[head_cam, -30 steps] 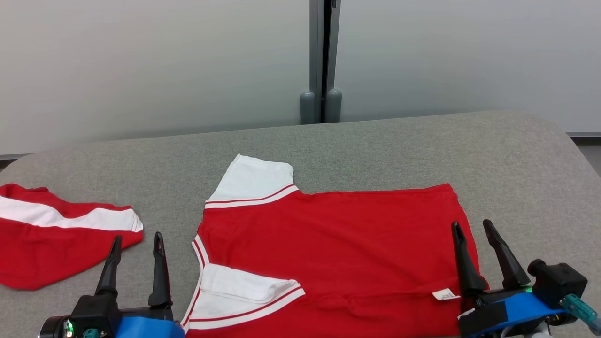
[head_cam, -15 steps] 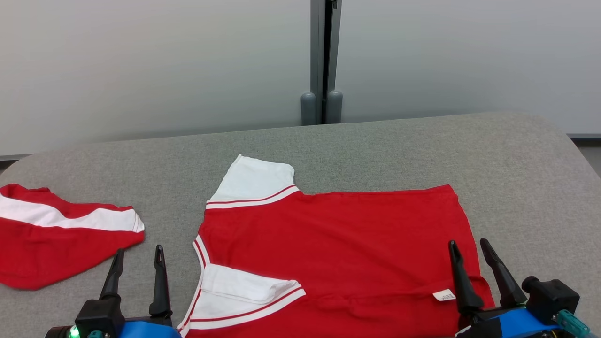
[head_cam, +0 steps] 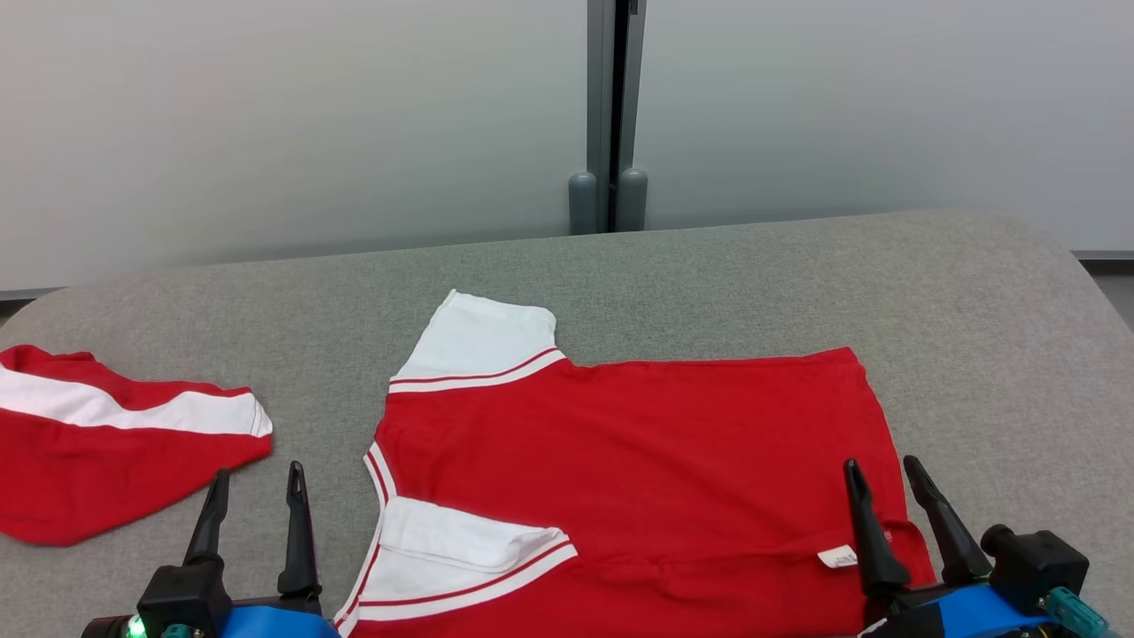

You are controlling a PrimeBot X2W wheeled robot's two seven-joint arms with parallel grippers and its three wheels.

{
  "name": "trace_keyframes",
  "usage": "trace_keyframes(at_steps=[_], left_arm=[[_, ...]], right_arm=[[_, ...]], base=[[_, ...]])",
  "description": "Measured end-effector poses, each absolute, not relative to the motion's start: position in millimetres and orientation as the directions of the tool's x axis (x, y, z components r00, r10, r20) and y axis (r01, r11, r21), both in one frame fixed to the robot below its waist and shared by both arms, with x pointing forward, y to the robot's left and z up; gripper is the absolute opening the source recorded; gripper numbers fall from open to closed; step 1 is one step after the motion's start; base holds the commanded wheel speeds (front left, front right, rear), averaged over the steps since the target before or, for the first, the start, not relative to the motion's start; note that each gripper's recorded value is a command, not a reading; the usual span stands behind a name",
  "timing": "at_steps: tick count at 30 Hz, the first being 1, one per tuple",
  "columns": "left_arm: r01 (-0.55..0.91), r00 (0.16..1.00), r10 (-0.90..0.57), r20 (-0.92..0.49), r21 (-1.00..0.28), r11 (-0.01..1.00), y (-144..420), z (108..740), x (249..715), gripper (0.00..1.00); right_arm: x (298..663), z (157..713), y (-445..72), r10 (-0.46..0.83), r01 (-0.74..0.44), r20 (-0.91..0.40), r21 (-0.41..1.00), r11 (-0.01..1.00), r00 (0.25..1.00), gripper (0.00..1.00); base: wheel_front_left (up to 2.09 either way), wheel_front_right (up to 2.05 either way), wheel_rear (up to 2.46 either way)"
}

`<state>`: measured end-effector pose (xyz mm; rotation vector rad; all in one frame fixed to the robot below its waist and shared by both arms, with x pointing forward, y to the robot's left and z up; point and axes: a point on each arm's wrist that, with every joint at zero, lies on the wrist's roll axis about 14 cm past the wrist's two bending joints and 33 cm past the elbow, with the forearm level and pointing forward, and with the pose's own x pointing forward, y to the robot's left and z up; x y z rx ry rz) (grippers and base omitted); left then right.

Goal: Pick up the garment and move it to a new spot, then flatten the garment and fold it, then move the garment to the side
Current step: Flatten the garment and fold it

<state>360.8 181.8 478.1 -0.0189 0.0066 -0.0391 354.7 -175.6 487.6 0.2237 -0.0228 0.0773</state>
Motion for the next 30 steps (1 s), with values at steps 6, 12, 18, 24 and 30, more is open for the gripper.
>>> trace_keyframes(at_steps=[6, 12, 18, 24, 30], left_arm=[[0.036, 0.999, -0.036, -0.008, -0.019, 0.999, 183, 477, 361, 1.00], [0.031, 0.999, -0.031, -0.009, -0.019, 0.999, 185, 477, 361, 1.00], [0.060, 0.998, -0.060, 0.015, -0.006, 0.998, 181, 486, 380, 1.00], [0.134, 0.986, -0.138, 0.090, 0.042, 0.990, 168, 514, 433, 1.00], [0.229, 0.965, -0.238, 0.107, 0.088, 0.969, 142, 522, 506, 1.00]], right_arm=[[355, 487, -176, 0.072, -0.076, 0.028, 0.220, 0.972, 0.997, 1.00], [354, 485, -177, 0.071, -0.074, 0.023, 0.220, 0.973, 0.997, 1.00], [362, 484, -187, 0.058, -0.059, 0.015, 0.193, 0.979, 0.998, 1.00], [393, 493, -208, 0.029, -0.033, 0.027, 0.173, 0.984, 0.999, 1.00], [433, 483, -237, 0.013, -0.007, -0.065, 0.099, 0.995, 0.998, 1.00]], base=[[0.00, 0.00, 0.00], [0.00, 0.00, 0.00], [0.00, 0.00, 0.00], [0.00, 0.00, 0.00], [0.00, 0.00, 0.00]])
